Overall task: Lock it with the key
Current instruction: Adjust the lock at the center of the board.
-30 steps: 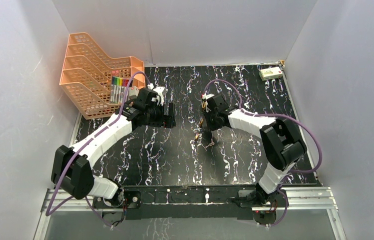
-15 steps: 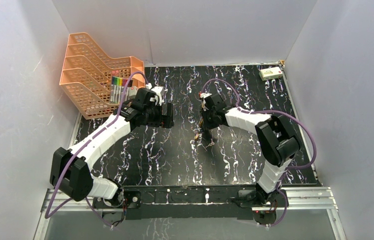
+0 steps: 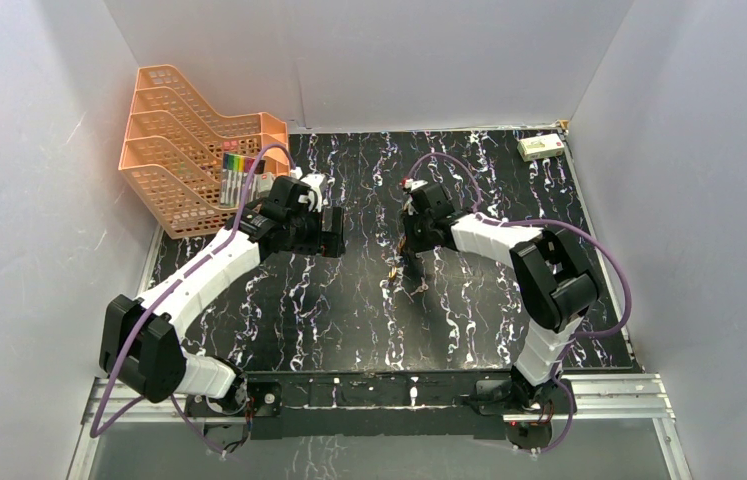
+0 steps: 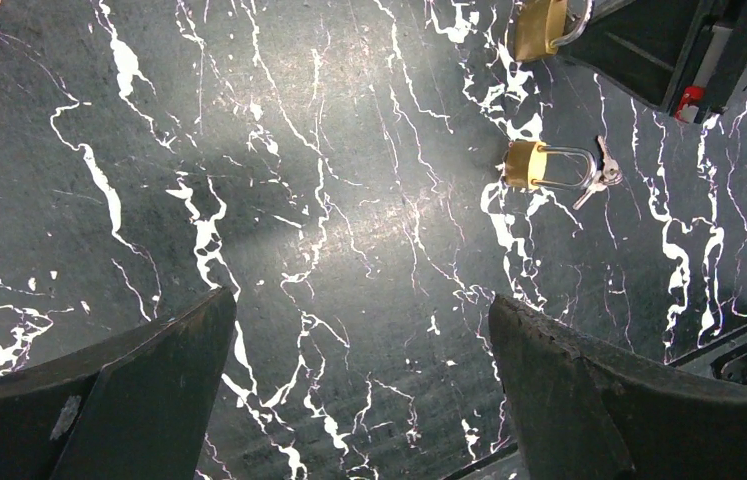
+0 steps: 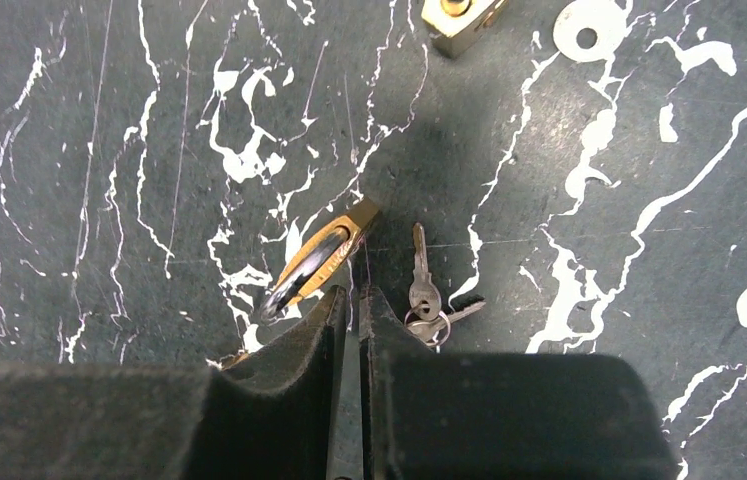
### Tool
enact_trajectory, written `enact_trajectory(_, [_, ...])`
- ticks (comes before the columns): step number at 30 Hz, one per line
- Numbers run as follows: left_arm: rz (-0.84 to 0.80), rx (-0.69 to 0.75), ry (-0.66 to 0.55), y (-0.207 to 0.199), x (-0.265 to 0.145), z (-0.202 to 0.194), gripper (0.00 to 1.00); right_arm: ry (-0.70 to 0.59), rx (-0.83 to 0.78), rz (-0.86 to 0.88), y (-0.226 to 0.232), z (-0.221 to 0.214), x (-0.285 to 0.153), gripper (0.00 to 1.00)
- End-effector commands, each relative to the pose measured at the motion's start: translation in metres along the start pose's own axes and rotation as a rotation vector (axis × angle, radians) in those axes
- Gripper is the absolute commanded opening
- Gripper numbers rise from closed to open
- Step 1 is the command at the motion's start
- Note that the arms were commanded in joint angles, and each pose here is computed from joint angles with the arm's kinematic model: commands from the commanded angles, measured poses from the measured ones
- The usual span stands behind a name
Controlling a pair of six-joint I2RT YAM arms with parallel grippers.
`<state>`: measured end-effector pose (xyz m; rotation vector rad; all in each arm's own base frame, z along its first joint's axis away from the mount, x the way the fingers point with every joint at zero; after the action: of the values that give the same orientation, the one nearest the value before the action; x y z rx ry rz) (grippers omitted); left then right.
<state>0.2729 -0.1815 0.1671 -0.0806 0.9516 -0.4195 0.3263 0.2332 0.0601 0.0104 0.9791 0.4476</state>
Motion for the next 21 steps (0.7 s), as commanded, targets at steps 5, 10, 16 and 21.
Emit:
enact_trajectory(5, [0.001,0.007,-0.022,0.002,-0.011,0.004,0.98,-0.07,0.095,0.019,0.002,0.018,0.008,0.18])
enact_trajectory(10, [0.007,0.006,-0.021,0.004,-0.011,0.004,0.98,-0.061,0.108,0.052,0.007,0.019,0.012,0.18])
enact_trajectory(16, [0.014,0.005,-0.025,0.007,-0.012,0.003,0.98,-0.054,0.114,0.058,0.007,0.018,0.015,0.17])
enact_trajectory(21, [0.016,0.002,-0.026,0.008,-0.013,0.003,0.98,-0.059,0.117,0.05,0.005,0.018,0.009,0.17])
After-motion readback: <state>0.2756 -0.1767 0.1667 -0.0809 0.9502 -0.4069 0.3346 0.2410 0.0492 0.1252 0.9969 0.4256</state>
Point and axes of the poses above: each gripper's point midway between its finger pads, its own x axis out along the fingers, its own y axis along the line the jaws close on, z = x × y, the point moved 3 cm from there along -x, back along the fingers, and after that the axes turned 1 degree about x, right-handed, at the moved point
